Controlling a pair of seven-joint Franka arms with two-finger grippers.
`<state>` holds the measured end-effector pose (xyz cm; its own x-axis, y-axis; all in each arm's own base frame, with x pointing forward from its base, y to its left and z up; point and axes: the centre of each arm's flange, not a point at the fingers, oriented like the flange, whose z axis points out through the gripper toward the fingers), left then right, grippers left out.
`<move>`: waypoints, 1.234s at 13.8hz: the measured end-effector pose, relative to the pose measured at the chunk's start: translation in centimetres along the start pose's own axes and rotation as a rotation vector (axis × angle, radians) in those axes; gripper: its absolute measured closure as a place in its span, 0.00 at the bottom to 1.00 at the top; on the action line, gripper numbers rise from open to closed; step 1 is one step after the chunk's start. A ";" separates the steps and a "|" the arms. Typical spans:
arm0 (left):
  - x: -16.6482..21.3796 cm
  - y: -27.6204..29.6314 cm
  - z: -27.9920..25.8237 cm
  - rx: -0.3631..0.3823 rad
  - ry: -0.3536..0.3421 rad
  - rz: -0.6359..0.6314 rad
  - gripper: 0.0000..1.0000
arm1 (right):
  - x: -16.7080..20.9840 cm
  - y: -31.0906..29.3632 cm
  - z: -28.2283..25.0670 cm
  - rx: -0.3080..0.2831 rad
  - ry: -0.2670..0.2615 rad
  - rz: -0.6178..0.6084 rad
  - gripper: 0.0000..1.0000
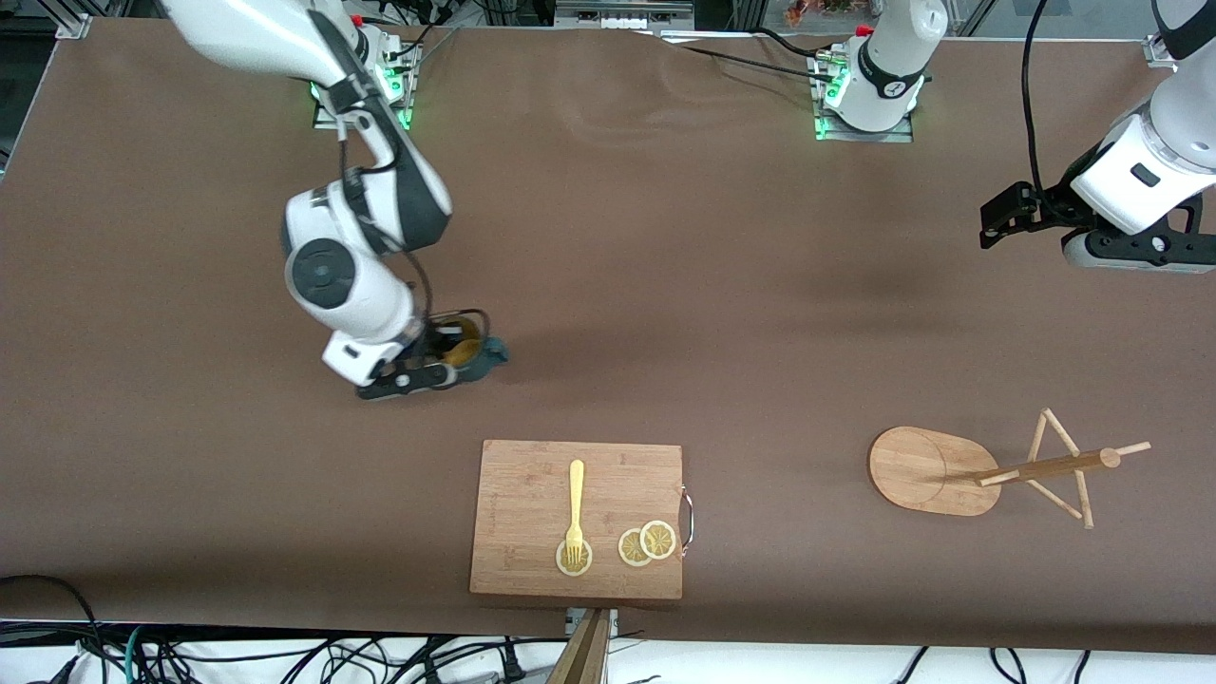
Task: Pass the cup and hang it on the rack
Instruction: 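Lift the mug and carry it toward the table's middle with the right gripper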
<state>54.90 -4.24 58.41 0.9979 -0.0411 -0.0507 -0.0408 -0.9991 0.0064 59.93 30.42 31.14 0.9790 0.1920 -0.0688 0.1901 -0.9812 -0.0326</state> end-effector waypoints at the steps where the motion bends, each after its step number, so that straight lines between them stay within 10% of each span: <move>1: 0.0 0.0 0.0 0.000 0.000 0.000 0.00 | 0.2 -3.8 -0.2 -0.003 -0.006 0.015 0.96; 8: 0.0 0.0 0.0 0.000 0.000 0.000 0.00 | -1.1 -24.8 6.0 0.018 0.011 0.122 0.96; 17: 0.0 0.3 0.1 0.000 -0.002 0.005 0.00 | -3.7 -30.7 6.8 0.072 0.031 0.088 0.96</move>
<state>54.91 -4.49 58.36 0.9976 -0.0457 -0.0524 -0.0454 -0.9989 0.0063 49.93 59.96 25.59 0.9937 0.1034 -0.0438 0.0987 -0.9902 -0.0991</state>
